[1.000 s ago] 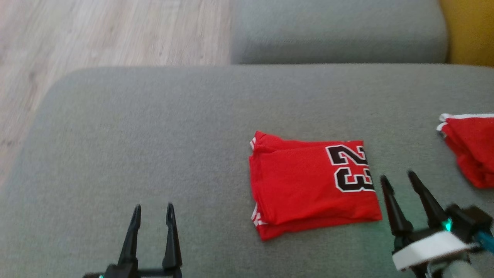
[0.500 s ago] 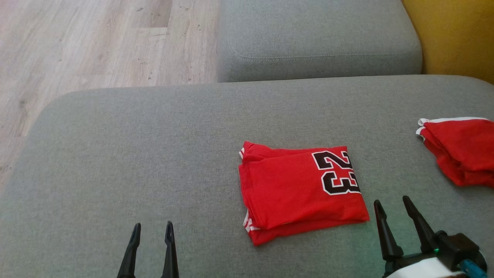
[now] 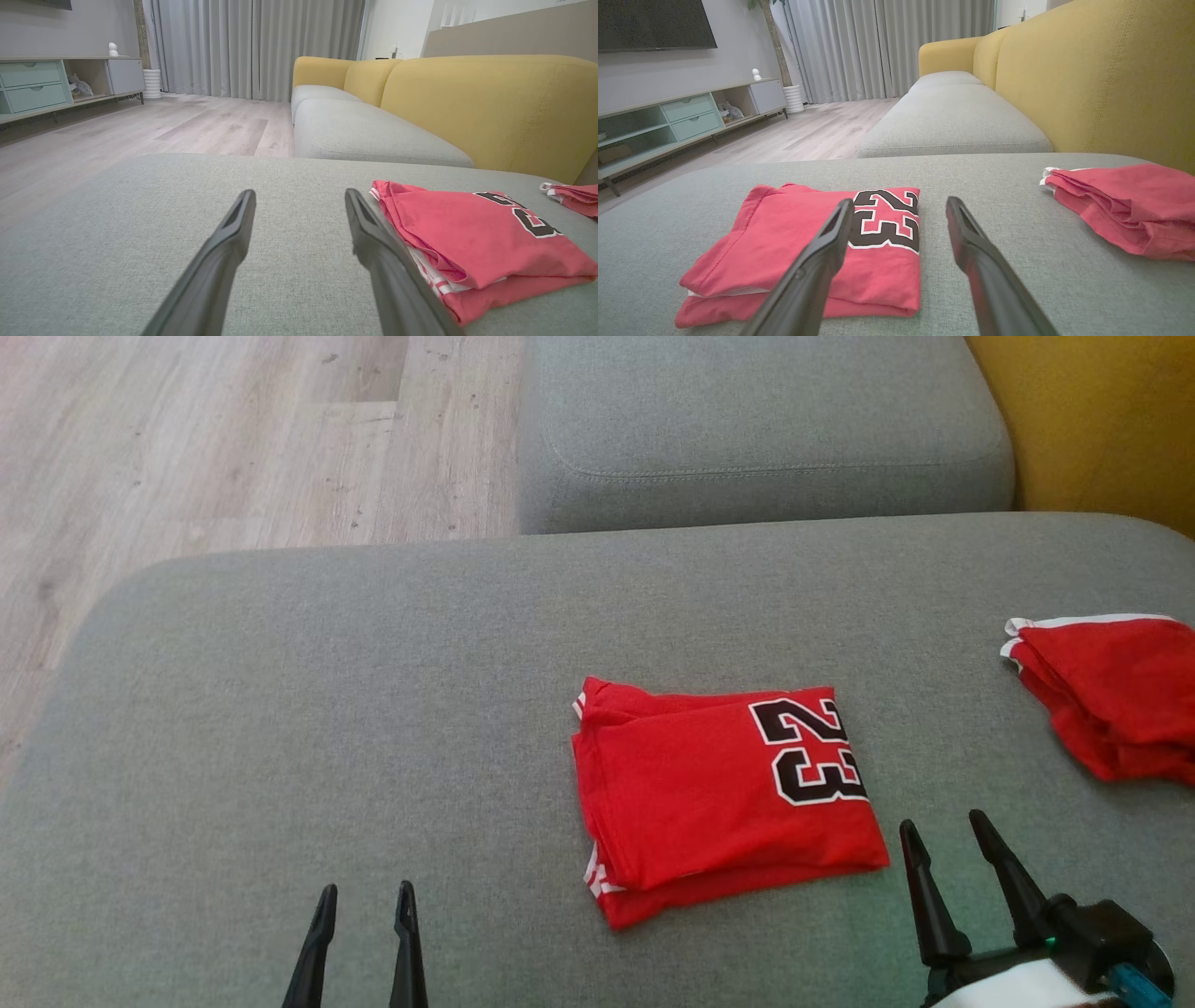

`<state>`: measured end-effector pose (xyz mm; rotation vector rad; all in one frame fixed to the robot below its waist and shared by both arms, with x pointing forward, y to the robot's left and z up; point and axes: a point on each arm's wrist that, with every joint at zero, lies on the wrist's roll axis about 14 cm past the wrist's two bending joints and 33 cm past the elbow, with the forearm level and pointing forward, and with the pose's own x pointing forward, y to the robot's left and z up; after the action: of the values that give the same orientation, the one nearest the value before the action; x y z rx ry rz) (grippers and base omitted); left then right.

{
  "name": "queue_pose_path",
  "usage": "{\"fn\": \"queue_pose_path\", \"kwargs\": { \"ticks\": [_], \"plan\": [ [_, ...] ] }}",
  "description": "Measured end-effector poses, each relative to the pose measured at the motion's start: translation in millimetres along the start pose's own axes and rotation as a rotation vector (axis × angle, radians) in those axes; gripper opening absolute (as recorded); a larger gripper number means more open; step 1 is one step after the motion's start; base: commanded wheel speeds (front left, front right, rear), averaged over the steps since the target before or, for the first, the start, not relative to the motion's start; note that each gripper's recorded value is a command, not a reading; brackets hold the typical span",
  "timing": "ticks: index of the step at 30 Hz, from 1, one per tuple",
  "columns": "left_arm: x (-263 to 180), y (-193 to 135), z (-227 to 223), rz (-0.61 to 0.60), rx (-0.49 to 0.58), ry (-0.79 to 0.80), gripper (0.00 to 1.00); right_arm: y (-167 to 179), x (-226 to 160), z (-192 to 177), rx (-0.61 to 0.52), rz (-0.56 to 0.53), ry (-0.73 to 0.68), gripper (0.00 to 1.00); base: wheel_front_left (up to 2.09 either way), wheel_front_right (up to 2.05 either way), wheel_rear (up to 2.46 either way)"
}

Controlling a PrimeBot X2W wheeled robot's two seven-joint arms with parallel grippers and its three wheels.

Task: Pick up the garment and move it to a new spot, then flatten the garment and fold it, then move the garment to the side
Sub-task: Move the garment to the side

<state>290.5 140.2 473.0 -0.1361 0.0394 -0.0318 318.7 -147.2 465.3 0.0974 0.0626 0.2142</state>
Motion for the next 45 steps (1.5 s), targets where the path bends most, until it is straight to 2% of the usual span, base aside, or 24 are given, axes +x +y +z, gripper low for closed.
{"fn": "queue_pose_path", "kwargs": {
  "ticks": [19,27,31,36,40,42,43,44,45],
  "plan": [
    [-0.9,4.5,0.5,0.014,0.001,-0.002,1.00,1.8,0.7,-2.0,-0.017,0.009,0.008,1.00,0.00,0.00,0.00],
    [4.5,0.1,-7.9,0.001,-0.003,0.033,1.00,-2.2,17.9,-24.8,0.026,0.008,0.087,1.00,0.00,0.00,0.00],
    [12.7,-4.3,-9.6,-0.015,-0.007,0.042,1.00,-11.3,38.0,-40.7,0.025,0.012,0.156,1.00,0.00,0.00,0.00],
    [27.8,-12.1,-10.8,-0.037,-0.011,0.049,1.00,-35.5,67.4,-63.8,0.015,-0.027,0.310,1.00,0.00,0.00,0.00],
    [35.4,-14.4,-13.3,-0.040,-0.013,0.058,1.00,-23.5,91.4,-74.6,0.036,0.015,0.390,1.00,0.00,0.00,0.00],
    [36.8,-13.0,-15.4,-0.034,-0.013,0.065,1.00,-11.9,91.3,-93.3,0.059,0.044,0.493,1.00,0.00,0.00,0.00],
    [37.2,-11.4,-16.6,-0.026,-0.011,0.069,1.00,-5.8,90.9,-99.7,0.074,0.060,0.528,0.42,0.00,0.00,0.00],
    [37.4,-9.8,-18.1,-0.020,-0.010,0.074,1.00,-2.6,93.0,-102.1,0.093,0.067,0.546,0.00,0.00,0.00,0.00],
    [38.0,-8.6,-19.4,-0.015,-0.010,0.078,1.00,-0.8,95.9,-103.0,0.102,0.075,0.558,0.00,0.00,0.00,0.00]
  ]
}}
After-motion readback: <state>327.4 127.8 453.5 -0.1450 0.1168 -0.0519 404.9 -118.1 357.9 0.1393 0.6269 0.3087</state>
